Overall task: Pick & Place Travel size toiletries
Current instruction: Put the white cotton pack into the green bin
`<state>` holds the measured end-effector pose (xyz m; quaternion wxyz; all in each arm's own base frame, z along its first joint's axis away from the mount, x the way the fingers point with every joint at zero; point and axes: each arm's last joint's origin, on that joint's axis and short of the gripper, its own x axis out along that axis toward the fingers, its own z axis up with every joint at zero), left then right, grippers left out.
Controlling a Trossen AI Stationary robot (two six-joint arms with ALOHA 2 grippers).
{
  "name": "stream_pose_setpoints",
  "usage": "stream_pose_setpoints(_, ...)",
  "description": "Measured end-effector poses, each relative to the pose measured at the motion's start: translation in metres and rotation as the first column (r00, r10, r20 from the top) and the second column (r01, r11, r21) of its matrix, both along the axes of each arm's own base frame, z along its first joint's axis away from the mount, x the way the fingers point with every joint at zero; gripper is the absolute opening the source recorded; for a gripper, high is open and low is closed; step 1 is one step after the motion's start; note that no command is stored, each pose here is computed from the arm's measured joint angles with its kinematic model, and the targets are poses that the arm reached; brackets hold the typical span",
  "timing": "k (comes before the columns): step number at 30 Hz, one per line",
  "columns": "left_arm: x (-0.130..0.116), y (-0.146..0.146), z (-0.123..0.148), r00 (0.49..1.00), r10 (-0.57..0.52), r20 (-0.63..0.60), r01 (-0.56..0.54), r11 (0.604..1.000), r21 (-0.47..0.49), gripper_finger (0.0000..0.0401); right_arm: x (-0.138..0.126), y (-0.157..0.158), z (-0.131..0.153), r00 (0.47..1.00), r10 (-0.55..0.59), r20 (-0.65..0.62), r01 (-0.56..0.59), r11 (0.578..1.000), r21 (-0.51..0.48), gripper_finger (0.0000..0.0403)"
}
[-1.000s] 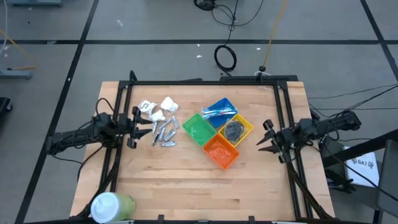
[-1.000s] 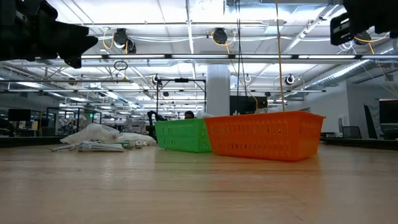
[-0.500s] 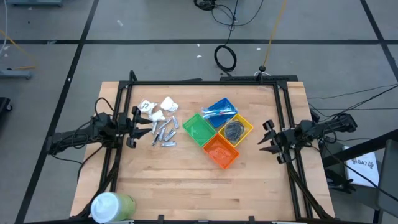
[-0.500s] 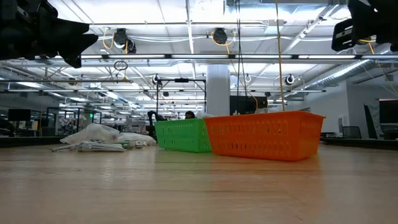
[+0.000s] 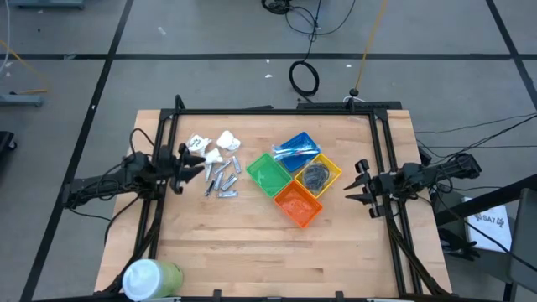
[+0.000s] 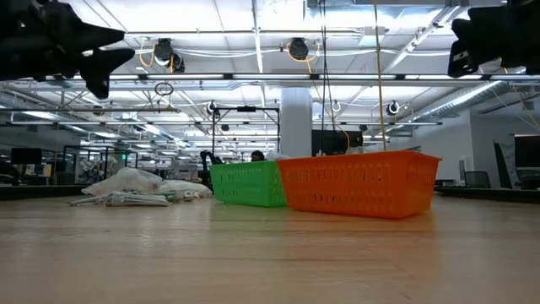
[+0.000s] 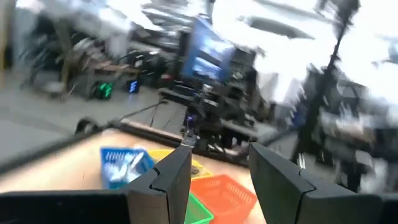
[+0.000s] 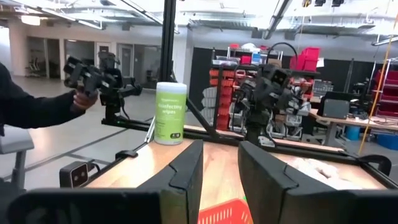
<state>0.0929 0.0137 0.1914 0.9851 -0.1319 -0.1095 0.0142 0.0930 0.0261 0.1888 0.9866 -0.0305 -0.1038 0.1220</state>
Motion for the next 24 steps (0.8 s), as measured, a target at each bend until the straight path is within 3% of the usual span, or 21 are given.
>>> stream_pose_setpoints(4, 0.0, 0.005, -0.005, 0.99, 0.121, -0.072, -0.132, 0.977, -0.165, 0.0159, 0.0, 0.0, 0.0, 1.0, 0.0, 0.001, 0.0, 1.0, 0.0, 0.0091)
stream_pose_setpoints(9, 0.005, 0.007, -0.005, 0.949, 0.133, -0.286, -0.219, 0.93, -0.295, 0.0159, 0.0, 0.0, 0.0, 1.0, 0.0, 0.0, 0.0, 1.0, 0.001, 0.0091)
stream_pose_setpoints(12, 0.013, 0.009, 0.008, 0.916, 0.159, -0.369, -0.276, 0.916, -0.291, 0.0159, 0.0, 0.0, 0.0, 1.0, 0.0, 0.0, 0.0, 1.0, 0.001, 0.0091)
stream_pose_setpoints(14, 0.02, 0.012, 0.022, 0.872, 0.216, -0.439, -0.344, 0.909, -0.235, 0.0158, 0.0, 0.0, 0.0, 1.0, 0.0, 0.0, 0.0, 1.0, 0.001, 0.0091)
stream_pose_setpoints(16, 0.028, 0.017, 0.036, 0.78, 0.317, -0.54, -0.458, 0.877, -0.146, 0.0158, 0.0, 0.0, 0.0, 1.0, 0.0, 0.0, 0.0, 1.0, 0.001, 0.0091)
stream_pose_setpoints(19, 0.038, 0.027, 0.052, 0.546, 0.451, -0.706, -0.622, 0.782, 0.019, 0.0159, 0.0, 0.0, 0.0, 1.0, 0.0, 0.0, 0.0, 1.0, 0.001, 0.0091)
stream_pose_setpoints(21, 0.047, 0.034, 0.056, 0.392, 0.475, -0.788, -0.687, 0.721, 0.092, 0.0159, 0.0, 0.0, 0.0, 1.0, 0.0, 0.0, 0.0, 1.0, 0.001, 0.0091)
stream_pose_setpoints(24, 0.064, 0.047, 0.053, 0.225, 0.466, -0.856, -0.748, 0.645, 0.155, 0.0159, 0.0, 0.0, 0.0, 1.0, 0.0, 0.0, 0.0, 1.0, 0.001, 0.0091)
